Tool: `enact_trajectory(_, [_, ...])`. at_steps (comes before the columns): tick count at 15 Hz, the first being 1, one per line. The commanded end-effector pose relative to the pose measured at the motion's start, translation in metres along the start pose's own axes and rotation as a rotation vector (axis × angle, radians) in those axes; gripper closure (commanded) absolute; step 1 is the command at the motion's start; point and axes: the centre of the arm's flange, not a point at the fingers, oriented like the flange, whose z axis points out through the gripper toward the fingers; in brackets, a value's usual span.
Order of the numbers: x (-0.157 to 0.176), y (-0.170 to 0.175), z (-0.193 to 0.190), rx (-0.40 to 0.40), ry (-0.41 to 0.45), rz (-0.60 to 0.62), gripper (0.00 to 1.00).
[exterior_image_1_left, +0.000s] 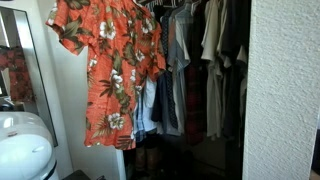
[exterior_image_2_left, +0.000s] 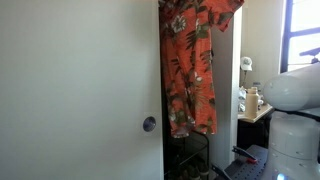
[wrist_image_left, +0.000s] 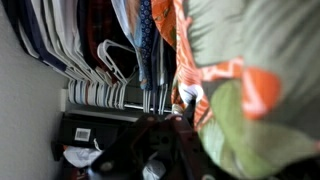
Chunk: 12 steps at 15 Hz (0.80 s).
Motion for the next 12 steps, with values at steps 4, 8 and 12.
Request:
enact_trajectory(4, [0.024,0.042,0.012,-0.090,0.050,-0.009,0.98])
enact_trajectory(8, [0.025,0.041,0.024,-0.088,0.059,-0.016,0.98])
enact_trajectory(12, [0.027,0.022,0.048,-0.067,0.068,-0.045,0.98])
